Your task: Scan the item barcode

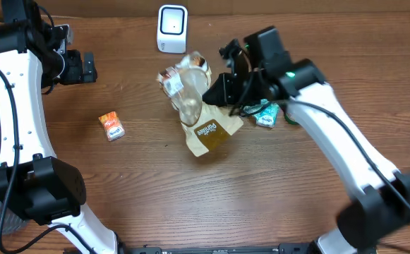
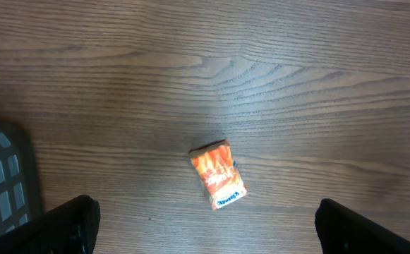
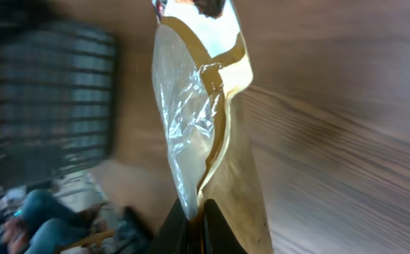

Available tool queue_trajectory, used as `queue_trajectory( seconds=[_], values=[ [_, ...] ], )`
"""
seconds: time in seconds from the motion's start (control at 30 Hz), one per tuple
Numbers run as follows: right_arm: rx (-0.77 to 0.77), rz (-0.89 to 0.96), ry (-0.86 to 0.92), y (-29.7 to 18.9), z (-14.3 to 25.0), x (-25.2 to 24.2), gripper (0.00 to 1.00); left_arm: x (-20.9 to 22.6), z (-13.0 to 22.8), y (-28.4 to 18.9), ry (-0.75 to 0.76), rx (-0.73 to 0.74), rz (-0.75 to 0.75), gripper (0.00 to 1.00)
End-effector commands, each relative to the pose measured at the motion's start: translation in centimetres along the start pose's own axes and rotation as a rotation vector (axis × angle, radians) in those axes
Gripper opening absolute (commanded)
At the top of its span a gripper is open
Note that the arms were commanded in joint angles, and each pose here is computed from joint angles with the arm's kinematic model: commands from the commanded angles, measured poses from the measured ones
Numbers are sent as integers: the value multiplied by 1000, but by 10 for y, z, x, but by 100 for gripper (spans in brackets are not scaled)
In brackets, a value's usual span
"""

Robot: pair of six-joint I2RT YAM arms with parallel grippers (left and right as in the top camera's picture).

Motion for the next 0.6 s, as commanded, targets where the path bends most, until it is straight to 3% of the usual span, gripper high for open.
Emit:
queue_trajectory(
  seconds=[0.0, 0.57],
  values=[
    [-8, 194, 73, 35, -12, -38, 4, -5, 0, -5, 30, -12, 6, 100],
    [150, 354, 225, 127, -7, -110, 4, -4, 0, -5, 30, -12, 6, 100]
  ],
)
Point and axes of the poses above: each gripper's point midway between its finger pads, its own y axis out along the fingers, its own x axis along the line the jaws close on, z = x × y, the point moved 8 cm from there along -y, back along the fingers, and after that the axes turned 10 degrees about y, right-handed, at the moved point
